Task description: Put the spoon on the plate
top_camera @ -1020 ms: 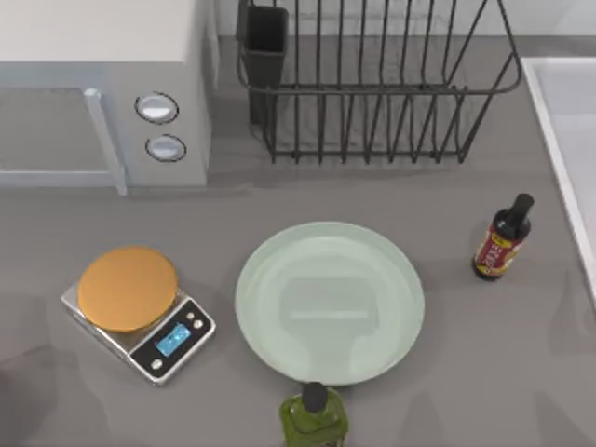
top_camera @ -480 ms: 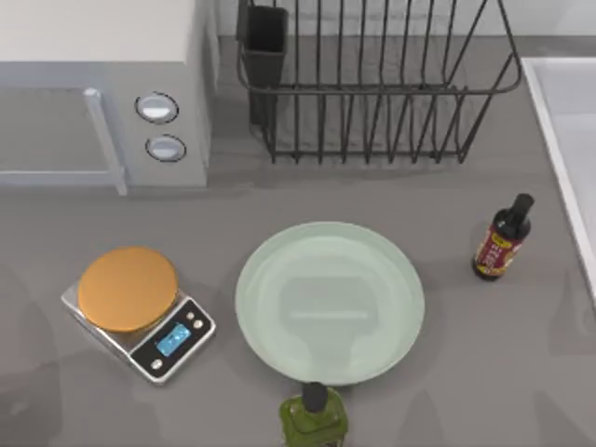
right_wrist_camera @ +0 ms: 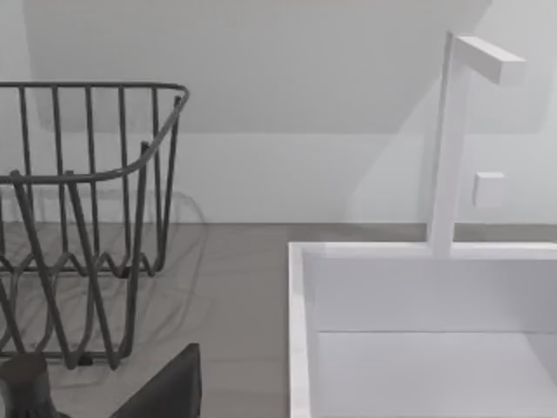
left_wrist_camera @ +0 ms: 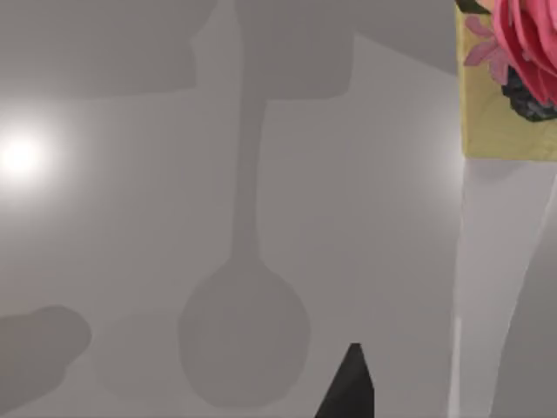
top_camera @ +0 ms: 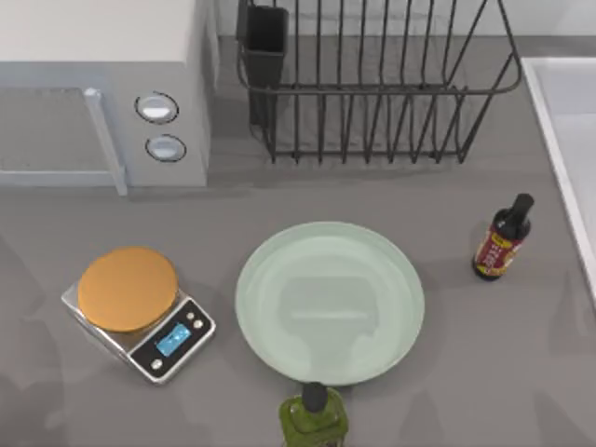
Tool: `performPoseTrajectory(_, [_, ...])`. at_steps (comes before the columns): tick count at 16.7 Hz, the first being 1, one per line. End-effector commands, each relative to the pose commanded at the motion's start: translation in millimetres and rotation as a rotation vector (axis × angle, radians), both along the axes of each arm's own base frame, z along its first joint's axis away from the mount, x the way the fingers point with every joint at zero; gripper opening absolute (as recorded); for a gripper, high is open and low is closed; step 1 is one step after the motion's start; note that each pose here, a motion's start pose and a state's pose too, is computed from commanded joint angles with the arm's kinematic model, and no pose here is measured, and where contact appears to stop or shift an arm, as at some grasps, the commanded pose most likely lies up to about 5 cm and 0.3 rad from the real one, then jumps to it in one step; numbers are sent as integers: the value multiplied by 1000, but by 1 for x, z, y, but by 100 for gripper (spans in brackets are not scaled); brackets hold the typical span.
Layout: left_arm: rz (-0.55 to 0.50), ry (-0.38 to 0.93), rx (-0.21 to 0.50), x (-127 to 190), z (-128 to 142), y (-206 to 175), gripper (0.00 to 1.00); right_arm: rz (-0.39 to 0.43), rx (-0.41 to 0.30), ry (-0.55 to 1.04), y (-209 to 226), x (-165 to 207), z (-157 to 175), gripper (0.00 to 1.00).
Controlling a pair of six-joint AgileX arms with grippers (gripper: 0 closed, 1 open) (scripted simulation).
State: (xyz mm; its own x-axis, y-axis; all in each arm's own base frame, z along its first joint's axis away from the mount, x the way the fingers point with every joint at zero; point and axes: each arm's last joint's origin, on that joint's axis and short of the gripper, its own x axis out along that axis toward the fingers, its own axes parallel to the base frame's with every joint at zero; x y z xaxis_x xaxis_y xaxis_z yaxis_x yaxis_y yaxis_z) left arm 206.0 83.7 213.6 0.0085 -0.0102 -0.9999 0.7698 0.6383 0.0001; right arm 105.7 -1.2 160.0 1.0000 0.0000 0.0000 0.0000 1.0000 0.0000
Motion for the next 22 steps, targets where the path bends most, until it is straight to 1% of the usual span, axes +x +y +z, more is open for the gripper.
performPoseTrajectory(2, [0, 4, -1, 0, -1, 0, 0, 0, 0, 0, 0, 0, 0, 100])
performPoseTrajectory(4, [-22, 2, -7, 7, 1, -4, 0, 0, 0, 0, 0, 0, 0, 100])
performPoseTrajectory(7, [-109, 8, -31, 32, 7, -26, 0, 0, 0, 0, 0, 0, 0, 100])
performPoseTrajectory(9, [-195, 27, -58, 54, 10, -52, 0, 0, 0, 0, 0, 0, 0, 100])
performPoseTrajectory(12, [-340, 84, -98, 84, 11, -110, 0, 0, 0, 0, 0, 0, 0, 100])
performPoseTrajectory(15, [-472, 139, -111, 104, 7, -184, 0, 0, 0, 0, 0, 0, 0, 100])
performPoseTrajectory(18, [-576, 139, -93, 110, 3, -261, 0, 0, 0, 0, 0, 0, 0, 100])
performPoseTrajectory(20, [-626, 102, -72, 108, 0, -308, 0, 0, 0, 0, 0, 0, 0, 100])
performPoseTrajectory(22, [-656, 56, -48, 106, -7, -348, 0, 0, 0, 0, 0, 0, 0, 100])
